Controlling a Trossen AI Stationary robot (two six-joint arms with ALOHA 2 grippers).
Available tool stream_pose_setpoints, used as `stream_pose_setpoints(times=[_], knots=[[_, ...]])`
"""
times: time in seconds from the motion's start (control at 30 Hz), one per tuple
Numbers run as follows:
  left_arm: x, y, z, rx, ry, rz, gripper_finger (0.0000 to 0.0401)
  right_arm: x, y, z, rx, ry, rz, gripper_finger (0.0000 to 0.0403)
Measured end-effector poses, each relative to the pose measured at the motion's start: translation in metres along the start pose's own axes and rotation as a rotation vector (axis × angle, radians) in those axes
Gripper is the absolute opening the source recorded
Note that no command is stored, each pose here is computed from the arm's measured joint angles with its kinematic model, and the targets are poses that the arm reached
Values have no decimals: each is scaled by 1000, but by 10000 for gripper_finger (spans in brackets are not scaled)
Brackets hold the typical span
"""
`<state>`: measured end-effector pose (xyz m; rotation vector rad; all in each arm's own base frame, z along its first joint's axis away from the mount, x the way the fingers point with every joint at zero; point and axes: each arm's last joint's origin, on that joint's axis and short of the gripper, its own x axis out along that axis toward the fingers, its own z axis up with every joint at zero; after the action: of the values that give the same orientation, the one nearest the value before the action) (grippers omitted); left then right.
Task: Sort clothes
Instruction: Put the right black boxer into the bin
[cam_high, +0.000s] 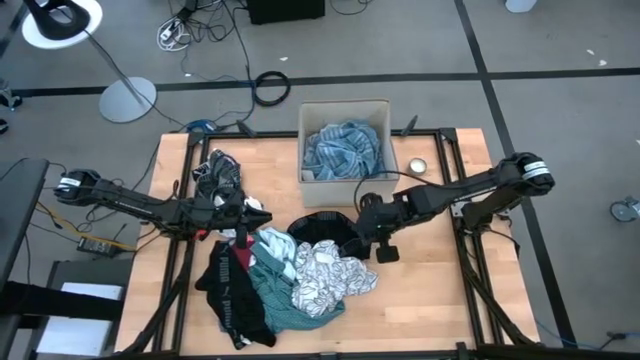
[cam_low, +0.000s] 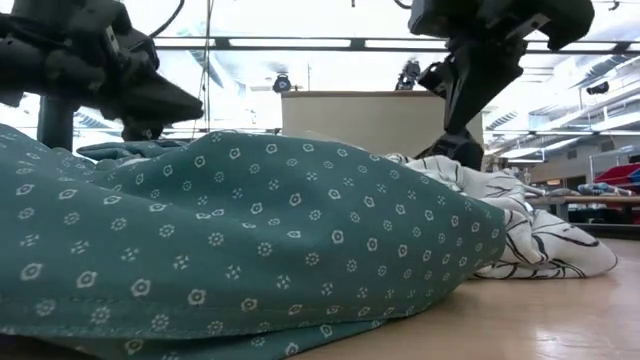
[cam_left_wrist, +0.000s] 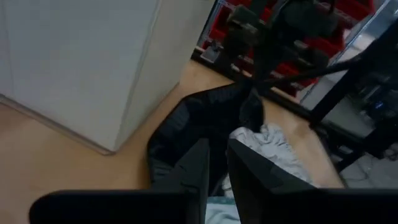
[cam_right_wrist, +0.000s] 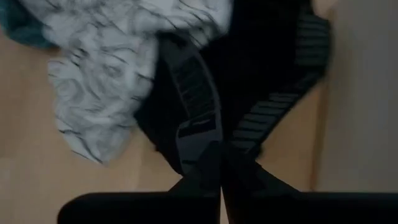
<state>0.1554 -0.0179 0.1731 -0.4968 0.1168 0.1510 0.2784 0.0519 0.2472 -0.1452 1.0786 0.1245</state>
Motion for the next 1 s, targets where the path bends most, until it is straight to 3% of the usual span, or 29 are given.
stream_pose_setpoints(times=[0.17, 0.33, 0.47, 0.67, 1.0], knots=[[2, 0, -2, -42, 26, -19, 64, -21, -1, -5, -18, -34, -118, 1], [3, -1, -2, -49, 28, -21, 64, -59, -7, 1, -33, -162, -211, 0], [3, -1, -3, -38, 35, -20, 64, -103, -16, 18, -23, -328, -270, 0], [3, -1, -2, 77, 23, -16, 64, -162, -28, 46, -37, -564, -359, 0], [3, -1, -2, 114, 26, -21, 64, -222, -59, 73, -63, -969, -604, 0]])
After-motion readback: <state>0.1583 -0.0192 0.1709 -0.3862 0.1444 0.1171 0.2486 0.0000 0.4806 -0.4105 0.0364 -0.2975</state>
